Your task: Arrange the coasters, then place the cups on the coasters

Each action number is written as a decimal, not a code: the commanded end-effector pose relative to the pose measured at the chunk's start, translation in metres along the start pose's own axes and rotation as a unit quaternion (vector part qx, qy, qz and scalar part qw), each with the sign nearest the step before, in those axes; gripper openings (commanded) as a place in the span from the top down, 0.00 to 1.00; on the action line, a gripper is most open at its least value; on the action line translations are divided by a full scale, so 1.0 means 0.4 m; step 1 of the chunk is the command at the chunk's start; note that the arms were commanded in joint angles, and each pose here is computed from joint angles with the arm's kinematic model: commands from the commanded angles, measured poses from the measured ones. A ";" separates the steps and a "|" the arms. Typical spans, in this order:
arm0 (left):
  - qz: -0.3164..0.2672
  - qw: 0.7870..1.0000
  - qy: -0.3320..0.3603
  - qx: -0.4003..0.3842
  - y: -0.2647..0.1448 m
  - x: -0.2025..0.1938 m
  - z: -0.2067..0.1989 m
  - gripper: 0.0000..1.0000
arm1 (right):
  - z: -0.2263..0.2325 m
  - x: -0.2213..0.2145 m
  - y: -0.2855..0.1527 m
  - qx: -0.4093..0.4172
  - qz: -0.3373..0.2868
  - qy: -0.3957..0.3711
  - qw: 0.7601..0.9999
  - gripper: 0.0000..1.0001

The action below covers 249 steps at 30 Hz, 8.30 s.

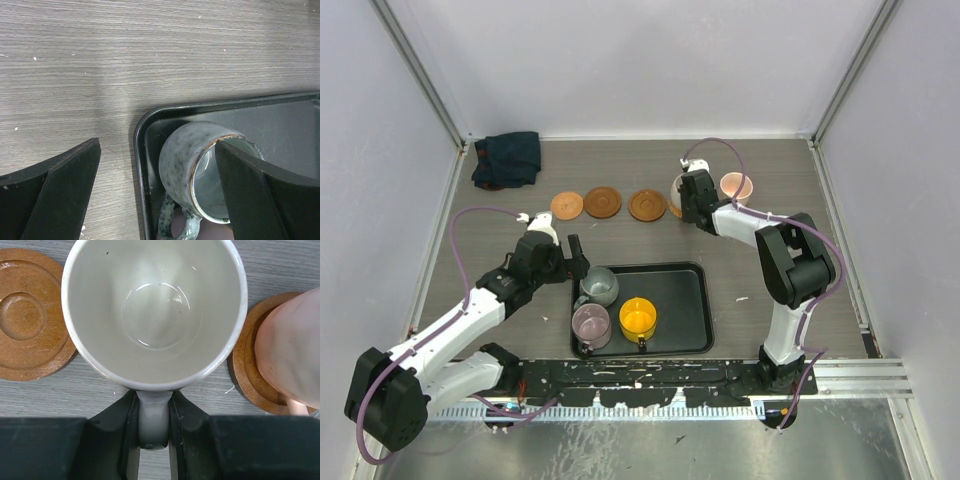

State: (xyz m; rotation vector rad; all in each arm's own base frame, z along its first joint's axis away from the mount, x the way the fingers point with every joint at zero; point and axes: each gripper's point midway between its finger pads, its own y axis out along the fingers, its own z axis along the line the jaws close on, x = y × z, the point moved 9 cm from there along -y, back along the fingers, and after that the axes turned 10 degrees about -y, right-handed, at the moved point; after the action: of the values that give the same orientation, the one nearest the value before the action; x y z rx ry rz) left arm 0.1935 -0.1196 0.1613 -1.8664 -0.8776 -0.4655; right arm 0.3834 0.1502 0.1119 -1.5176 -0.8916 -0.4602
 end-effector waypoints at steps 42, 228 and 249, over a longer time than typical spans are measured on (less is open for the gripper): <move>-0.025 0.999 -0.017 -0.026 -0.011 0.020 -0.016 0.02 | -0.018 0.114 -0.139 -0.040 -0.099 0.030 0.994 0.29; 0.107 0.991 -0.004 -0.078 -0.061 -0.089 -0.052 0.02 | 0.433 -0.392 -0.578 0.150 0.058 -0.103 0.982 0.99; 0.067 0.994 0.006 -0.092 -0.098 -0.050 -0.064 0.02 | 0.368 -0.192 -0.576 0.101 -0.085 -0.042 0.990 0.99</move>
State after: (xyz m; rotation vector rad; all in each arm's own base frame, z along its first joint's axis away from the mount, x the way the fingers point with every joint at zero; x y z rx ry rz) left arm 0.1464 -0.1375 0.1701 -2.0706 -0.6711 -0.4291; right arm 0.1118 0.2450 0.1395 -1.4131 -1.0495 -0.2107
